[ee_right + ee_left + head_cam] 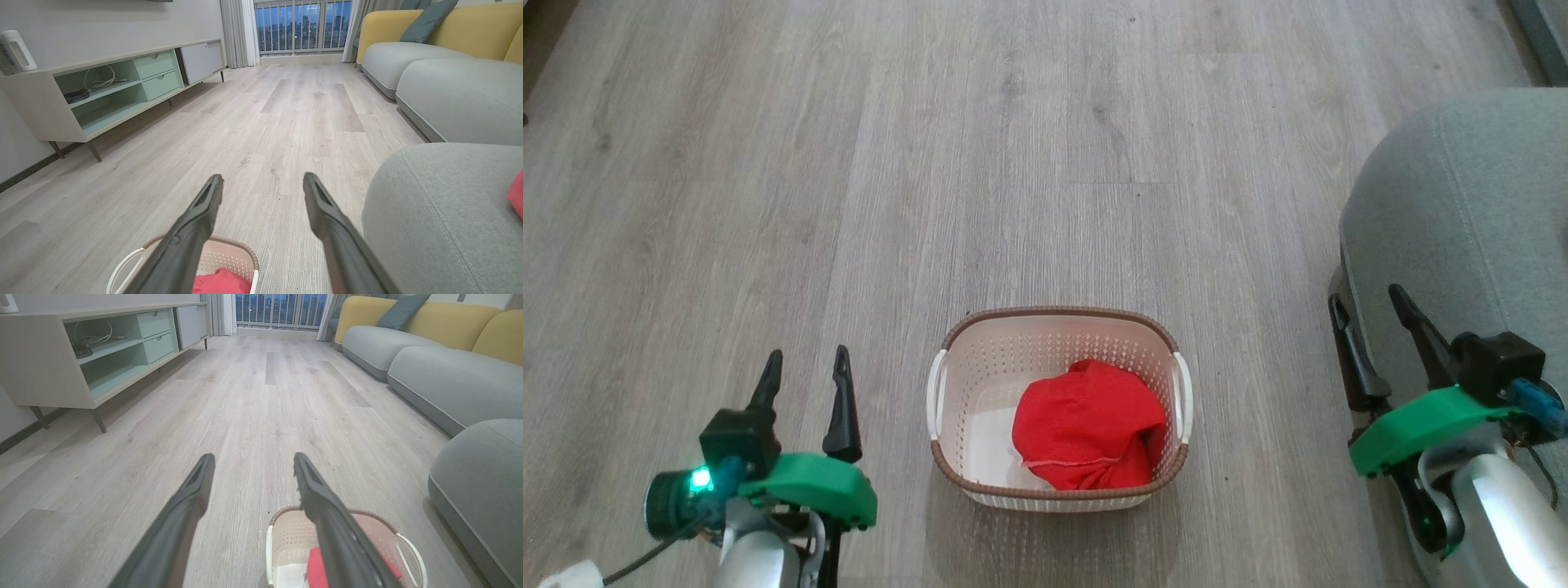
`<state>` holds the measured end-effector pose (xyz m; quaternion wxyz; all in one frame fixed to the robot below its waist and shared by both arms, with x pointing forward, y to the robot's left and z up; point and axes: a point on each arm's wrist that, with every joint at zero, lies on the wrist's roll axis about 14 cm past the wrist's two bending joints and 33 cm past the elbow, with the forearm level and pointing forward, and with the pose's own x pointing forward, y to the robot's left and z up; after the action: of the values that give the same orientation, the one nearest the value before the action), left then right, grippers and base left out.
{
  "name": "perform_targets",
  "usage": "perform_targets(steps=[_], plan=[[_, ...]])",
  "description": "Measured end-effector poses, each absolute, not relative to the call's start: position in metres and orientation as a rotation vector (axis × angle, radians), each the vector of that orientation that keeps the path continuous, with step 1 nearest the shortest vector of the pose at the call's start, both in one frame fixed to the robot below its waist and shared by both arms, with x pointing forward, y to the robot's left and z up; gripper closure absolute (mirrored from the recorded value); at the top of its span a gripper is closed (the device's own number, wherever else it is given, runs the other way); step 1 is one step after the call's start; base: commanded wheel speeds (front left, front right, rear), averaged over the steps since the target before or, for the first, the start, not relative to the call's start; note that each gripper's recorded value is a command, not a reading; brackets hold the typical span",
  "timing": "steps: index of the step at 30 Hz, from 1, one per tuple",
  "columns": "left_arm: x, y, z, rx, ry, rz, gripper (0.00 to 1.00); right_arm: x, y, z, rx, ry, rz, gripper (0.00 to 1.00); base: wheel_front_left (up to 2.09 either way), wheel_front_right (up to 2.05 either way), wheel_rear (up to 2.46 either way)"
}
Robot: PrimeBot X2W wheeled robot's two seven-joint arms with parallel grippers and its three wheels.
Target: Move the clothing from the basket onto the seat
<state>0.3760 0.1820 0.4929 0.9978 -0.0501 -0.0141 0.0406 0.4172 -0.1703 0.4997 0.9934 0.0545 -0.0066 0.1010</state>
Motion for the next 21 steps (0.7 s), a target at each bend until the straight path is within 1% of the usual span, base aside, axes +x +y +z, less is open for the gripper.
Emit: perform_targets(steps=[11, 21], plan=[[0.375, 0.182, 0.489, -0.099, -0.016, 0.086, 0.0, 0.416, -0.172, 0.497, 0.109, -0.01, 0.192, 0.0, 0.0, 0.0, 0.0], [0.38, 0.166, 0.471, -0.091, 0.038, 0.037, 0.0, 0.417, -0.176, 0.49, 0.119, 0.004, 0.174, 0.0, 0.0, 0.0, 0.0]])
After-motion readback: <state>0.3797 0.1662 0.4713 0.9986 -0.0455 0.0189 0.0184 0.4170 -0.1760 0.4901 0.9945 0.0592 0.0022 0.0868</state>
